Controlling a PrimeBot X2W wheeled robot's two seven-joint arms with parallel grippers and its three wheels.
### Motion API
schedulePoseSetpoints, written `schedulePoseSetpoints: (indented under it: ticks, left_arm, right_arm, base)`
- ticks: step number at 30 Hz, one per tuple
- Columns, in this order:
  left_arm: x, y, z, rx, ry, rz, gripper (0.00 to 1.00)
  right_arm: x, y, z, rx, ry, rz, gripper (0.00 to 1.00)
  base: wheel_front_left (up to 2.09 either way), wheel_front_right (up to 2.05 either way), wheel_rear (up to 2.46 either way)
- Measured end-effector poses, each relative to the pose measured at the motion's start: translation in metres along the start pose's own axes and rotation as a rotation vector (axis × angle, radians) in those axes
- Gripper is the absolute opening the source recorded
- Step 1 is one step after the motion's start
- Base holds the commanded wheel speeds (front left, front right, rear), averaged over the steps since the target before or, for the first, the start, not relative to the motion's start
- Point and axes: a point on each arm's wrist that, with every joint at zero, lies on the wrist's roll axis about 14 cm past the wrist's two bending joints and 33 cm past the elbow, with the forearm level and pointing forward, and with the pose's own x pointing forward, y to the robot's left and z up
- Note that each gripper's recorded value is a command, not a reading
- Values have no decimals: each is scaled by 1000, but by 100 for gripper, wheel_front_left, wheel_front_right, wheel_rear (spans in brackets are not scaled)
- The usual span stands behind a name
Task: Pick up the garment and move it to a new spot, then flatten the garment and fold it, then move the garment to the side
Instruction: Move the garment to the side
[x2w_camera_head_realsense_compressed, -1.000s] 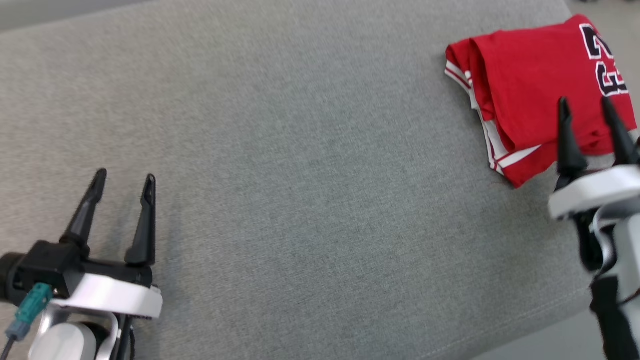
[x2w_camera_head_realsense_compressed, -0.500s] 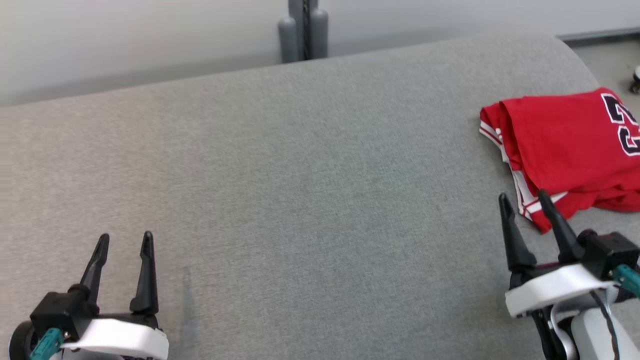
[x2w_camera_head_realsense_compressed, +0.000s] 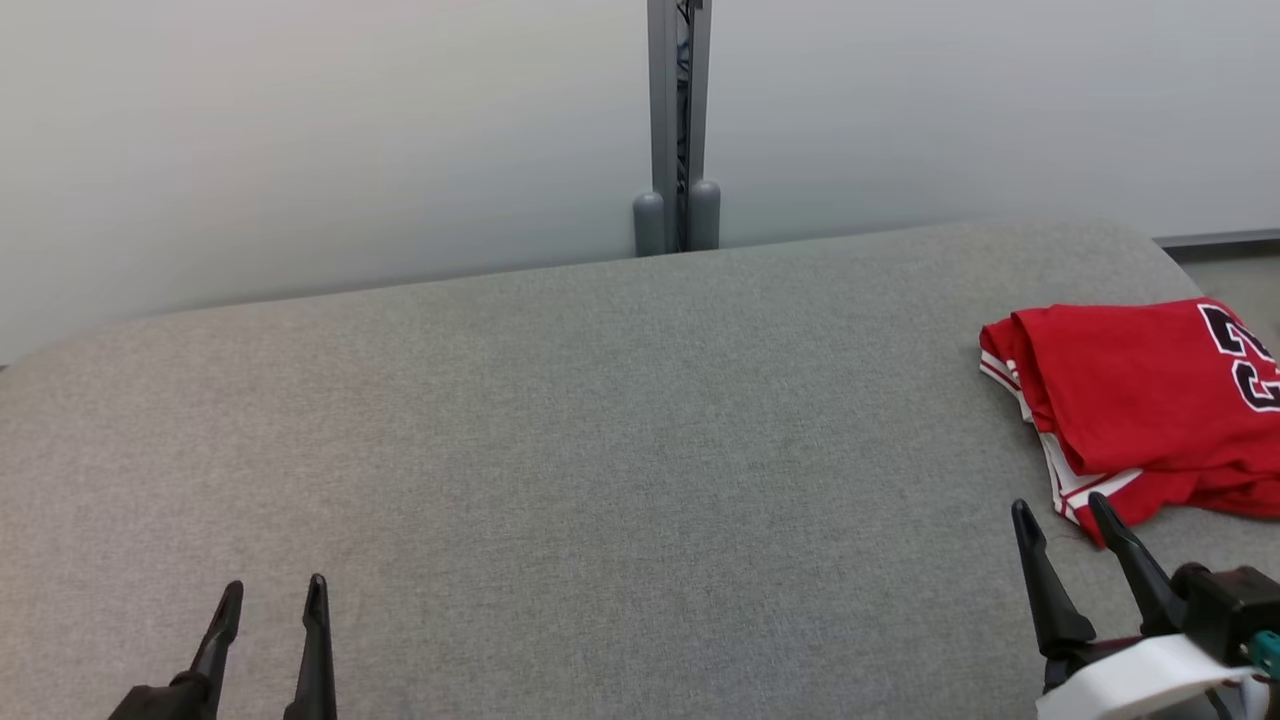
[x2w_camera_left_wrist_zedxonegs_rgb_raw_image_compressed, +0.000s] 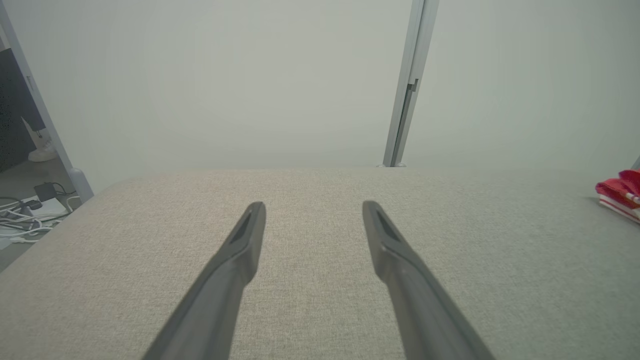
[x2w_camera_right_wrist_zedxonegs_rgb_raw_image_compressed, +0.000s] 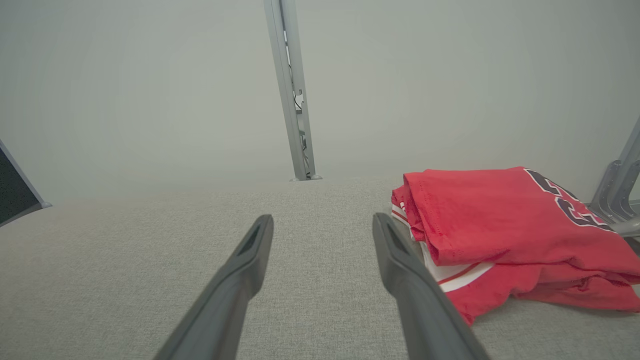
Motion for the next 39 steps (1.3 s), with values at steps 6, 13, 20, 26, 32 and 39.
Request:
schedulePoseSetpoints:
  ticks: [6,13,20,26,32,39]
  left_arm:
    - [-18,5,1,3,-1,20,100]
    - [-32,13,-1,7,8,49,100]
    - [-35,17,-2,14,15,59,100]
    - [-37,19,-4,14,22,61,100]
    - [-40,22,-7,15,33,67,100]
    - [-40,21,-6,17,27,58,100]
  right_arm:
    - [-13,1,5,5,-7,-2,100]
    - [-18,8,7,9,-4,14,100]
    - [-18,11,8,9,-2,24,100]
    - [-16,13,7,10,5,29,100]
    - [-14,15,6,11,7,34,100]
    - [-13,16,6,12,9,37,100]
  base:
    - [0,0,0]
    - [0,0,0]
    - [0,0,0]
    - [0,0,0]
    - [0,0,0]
    - [0,0,0]
